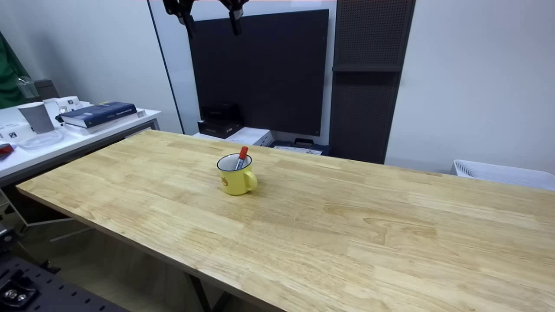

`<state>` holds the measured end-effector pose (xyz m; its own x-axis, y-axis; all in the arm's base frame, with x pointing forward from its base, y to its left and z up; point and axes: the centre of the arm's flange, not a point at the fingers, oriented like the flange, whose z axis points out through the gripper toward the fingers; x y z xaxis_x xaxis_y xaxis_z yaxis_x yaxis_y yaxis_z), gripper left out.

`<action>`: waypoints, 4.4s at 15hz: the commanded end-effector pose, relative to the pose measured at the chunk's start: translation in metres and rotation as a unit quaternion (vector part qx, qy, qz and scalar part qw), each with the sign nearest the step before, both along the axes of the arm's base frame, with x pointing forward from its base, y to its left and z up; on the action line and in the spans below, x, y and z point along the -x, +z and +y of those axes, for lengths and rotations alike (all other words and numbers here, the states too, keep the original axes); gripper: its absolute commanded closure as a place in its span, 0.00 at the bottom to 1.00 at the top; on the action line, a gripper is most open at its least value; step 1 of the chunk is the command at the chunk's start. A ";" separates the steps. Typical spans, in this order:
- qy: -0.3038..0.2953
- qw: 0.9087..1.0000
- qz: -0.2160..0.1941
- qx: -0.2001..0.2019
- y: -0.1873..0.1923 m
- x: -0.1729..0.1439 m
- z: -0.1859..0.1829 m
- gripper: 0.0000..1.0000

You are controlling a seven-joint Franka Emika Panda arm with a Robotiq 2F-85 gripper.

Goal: Take the red marker out of the yellow mug

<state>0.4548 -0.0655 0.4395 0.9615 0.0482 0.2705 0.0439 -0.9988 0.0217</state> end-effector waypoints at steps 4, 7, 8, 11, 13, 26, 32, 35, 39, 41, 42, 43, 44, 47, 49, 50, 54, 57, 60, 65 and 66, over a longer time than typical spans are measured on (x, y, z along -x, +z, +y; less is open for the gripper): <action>-0.024 0.999 -0.044 0.001 -0.068 -0.055 0.042 0.00; -0.018 0.998 -0.035 0.056 -0.104 -0.072 0.050 0.00; 0.000 0.999 -0.038 0.026 -0.090 -0.047 0.046 0.00; -0.002 0.999 -0.030 0.043 -0.112 -0.058 0.041 0.00; -0.002 0.998 -0.033 0.044 -0.110 -0.061 0.040 0.00; 0.032 0.997 0.022 0.065 -0.230 -0.104 0.040 0.00; 0.037 0.997 0.034 0.058 -0.239 -0.093 0.041 0.00; 0.033 0.997 0.033 0.064 -0.246 -0.093 0.041 0.00; 0.041 0.996 0.036 0.074 -0.262 -0.099 0.044 0.00; 0.047 0.995 0.037 0.077 -0.268 -0.102 0.048 0.00; 0.050 0.995 0.038 0.078 -0.272 -0.104 0.051 0.00; 0.053 0.995 0.040 0.079 -0.275 -0.106 0.054 0.00; 0.056 0.994 0.041 0.079 -0.278 -0.109 0.057 0.00; 0.062 0.994 0.042 0.081 -0.284 -0.119 0.063 0.00; 0.059 0.994 0.040 0.079 -0.288 -0.127 0.064 0.00; 0.056 0.995 0.040 0.076 -0.290 -0.129 0.063 0.00; 0.044 0.996 0.041 0.068 -0.291 -0.128 0.061 0.00; 0.033 0.997 0.039 0.065 -0.285 -0.119 0.060 0.00; 0.021 0.997 0.040 0.064 -0.285 -0.118 0.056 0.27; 0.005 0.998 0.042 0.056 -0.282 -0.114 0.053 0.62; 0.001 0.998 0.041 0.054 -0.280 -0.113 0.053 0.69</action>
<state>0.5746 -0.0113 0.1478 0.9772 0.1202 0.1749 0.0973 -0.9862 0.1342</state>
